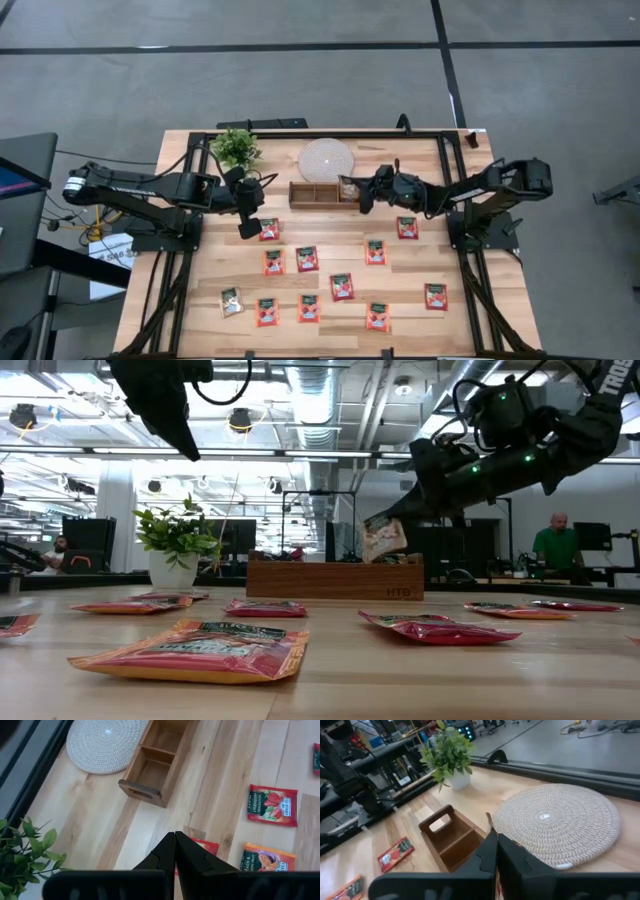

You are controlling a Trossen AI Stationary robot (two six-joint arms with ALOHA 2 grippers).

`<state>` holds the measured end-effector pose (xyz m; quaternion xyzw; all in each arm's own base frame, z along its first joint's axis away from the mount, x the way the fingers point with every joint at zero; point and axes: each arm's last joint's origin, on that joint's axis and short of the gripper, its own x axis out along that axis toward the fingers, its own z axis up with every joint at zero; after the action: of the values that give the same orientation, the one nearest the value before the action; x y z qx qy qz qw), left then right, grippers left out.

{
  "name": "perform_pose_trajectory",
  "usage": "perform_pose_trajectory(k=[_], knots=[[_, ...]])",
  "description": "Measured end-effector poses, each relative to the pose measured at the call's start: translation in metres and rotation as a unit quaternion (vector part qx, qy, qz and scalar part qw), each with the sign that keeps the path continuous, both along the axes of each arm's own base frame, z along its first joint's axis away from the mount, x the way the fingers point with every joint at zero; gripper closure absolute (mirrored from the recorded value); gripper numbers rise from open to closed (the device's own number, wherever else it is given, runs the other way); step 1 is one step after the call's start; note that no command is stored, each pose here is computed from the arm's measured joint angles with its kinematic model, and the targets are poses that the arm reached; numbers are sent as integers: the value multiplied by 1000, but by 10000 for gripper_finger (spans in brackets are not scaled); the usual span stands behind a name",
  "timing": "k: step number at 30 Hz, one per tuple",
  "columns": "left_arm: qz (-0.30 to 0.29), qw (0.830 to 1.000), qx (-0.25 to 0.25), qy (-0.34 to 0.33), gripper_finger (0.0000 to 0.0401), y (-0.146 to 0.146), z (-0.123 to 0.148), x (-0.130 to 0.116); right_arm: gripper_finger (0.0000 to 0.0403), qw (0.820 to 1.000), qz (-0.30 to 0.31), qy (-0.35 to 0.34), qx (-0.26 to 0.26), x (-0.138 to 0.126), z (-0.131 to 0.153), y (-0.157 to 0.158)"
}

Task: Pick & Place Tea
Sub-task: Put the brown tea bag into the right section of the wooden organizer

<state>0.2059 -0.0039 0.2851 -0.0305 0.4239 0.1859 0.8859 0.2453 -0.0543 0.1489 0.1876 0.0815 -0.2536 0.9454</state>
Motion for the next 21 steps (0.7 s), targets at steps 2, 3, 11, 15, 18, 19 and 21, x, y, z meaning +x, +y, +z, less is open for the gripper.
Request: perform_pose_trajectory(k=[2, 3, 11, 15, 18, 19, 21], knots=[[0, 1000, 0, 0, 400, 0, 0, 0, 403, 1000, -1, 4, 0, 0, -1, -1], [0, 1000, 0, -1, 400, 0, 0, 0, 403, 1000, -1, 8, 0, -1, -1, -1], [0, 1000, 0, -2, 400, 0, 0, 0, 403, 1000, 1, 21, -8, -1, -3, 0], [0, 1000, 0, -2, 400, 0, 0, 0, 403, 1000, 3, 24, -14, -1, -3, 0], [0, 1000, 0, -2, 400, 0, 0, 0, 403, 1000, 3, 24, -14, -1, -3, 0], [0, 1000, 0, -2, 400, 0, 0, 0, 403, 1000, 3, 24, -14, -1, -3, 0], [0, 1000, 0, -2, 400, 0, 0, 0, 403, 1000, 3, 24, -14, -1, -3, 0]])
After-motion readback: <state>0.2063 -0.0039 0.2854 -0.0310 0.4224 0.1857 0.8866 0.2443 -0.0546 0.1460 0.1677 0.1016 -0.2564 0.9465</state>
